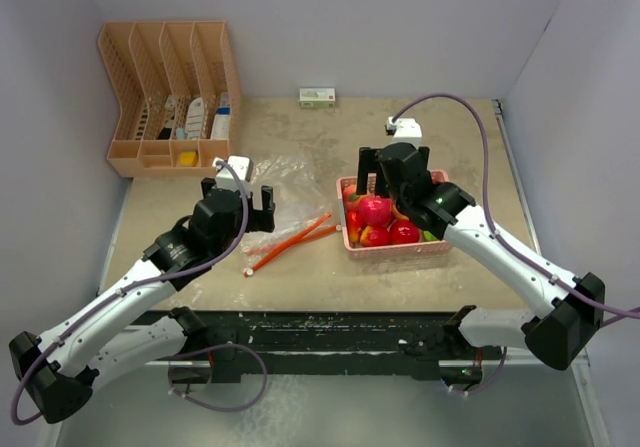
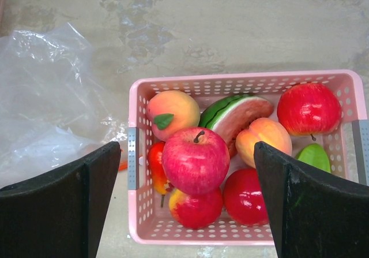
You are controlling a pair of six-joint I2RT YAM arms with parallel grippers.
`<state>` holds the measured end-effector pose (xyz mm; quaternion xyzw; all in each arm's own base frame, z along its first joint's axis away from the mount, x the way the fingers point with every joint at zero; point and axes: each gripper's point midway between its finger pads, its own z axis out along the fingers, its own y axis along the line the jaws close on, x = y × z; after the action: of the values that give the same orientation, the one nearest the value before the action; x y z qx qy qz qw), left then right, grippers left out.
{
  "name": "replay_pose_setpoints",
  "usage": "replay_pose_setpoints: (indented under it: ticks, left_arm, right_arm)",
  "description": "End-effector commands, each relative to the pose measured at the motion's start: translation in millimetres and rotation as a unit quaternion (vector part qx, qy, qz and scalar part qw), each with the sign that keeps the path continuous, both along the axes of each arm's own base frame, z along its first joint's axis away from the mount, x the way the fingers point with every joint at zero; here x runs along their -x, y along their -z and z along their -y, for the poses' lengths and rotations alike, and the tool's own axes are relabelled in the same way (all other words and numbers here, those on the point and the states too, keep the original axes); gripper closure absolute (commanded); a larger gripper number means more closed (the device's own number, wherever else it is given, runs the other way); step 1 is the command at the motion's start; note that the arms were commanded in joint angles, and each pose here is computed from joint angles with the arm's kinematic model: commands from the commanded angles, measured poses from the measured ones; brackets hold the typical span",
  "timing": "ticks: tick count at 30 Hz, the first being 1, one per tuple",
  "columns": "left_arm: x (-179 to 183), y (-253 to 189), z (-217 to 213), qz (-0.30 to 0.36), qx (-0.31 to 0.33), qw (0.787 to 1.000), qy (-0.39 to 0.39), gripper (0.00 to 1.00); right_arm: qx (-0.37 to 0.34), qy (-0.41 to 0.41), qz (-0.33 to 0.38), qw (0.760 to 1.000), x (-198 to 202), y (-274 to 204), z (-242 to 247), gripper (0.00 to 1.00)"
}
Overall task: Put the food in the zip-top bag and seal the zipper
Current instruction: Pick up the zipper food storage bag at the center of the board.
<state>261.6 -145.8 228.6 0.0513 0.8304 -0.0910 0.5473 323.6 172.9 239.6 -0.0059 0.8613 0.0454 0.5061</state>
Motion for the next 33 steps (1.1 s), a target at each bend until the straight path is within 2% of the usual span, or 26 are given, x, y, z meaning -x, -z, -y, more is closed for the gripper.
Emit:
replay_pose_setpoints:
  ticks: [1,7,10,13,14,19,24,29,33]
  left_arm:
    - [-9.8,-6.0,9.7,0.026,0.027,0.999,-0.002,0.02]
    - [-10.5,9.0,12.6,0.015,0.024,1.0,0.001,0.16]
    - [-12.0,19.3,9.8,0.015,0.02,1.0,-0.008,0.19]
    - [-13.8,25.5,7.5,0.016,0.018,1.0,-0.018,0.31]
    - [-14.8,27.0,6.1,0.016,0.017,0.999,-0.024,0.39]
    - [-20.9,27.1,0.2,0.011,0.007,0.998,-0.055,0.99]
    - [-21.6,-8.4,0.3,0.021,0.028,0.997,-0.063,1.0]
    - [-5.2,-84.4,-6.9,0.083,0.112,0.989,-0.05,1.0]
    - [13.0,-132.4,-19.9,0.133,0.174,0.975,-0.042,1.0]
  right_arm:
    - [-0.019,0.011,0.03,0.999,-1.2,-17.4,2.8,0.0]
    - [-0.014,0.016,0.027,0.999,0.3,-12.5,6.3,0.0]
    - [-0.017,0.016,0.025,0.999,-0.1,-10.2,4.8,0.01]
    - [-0.016,0.018,0.022,0.999,0.0,-8.9,5.1,0.01]
    - [-0.015,0.018,0.022,0.999,0.4,-9.0,5.8,0.01]
    - [-0.018,0.021,0.025,0.999,3.1,-10.4,8.5,0.0]
    - [-0.028,-0.009,0.025,0.999,8.5,-10.9,1.8,0.0]
    - [-0.08,-0.125,0.045,0.988,27.6,-10.2,-29.8,0.0]
    - [-0.117,-0.185,0.074,0.973,41.8,-17.5,-44.6,0.03]
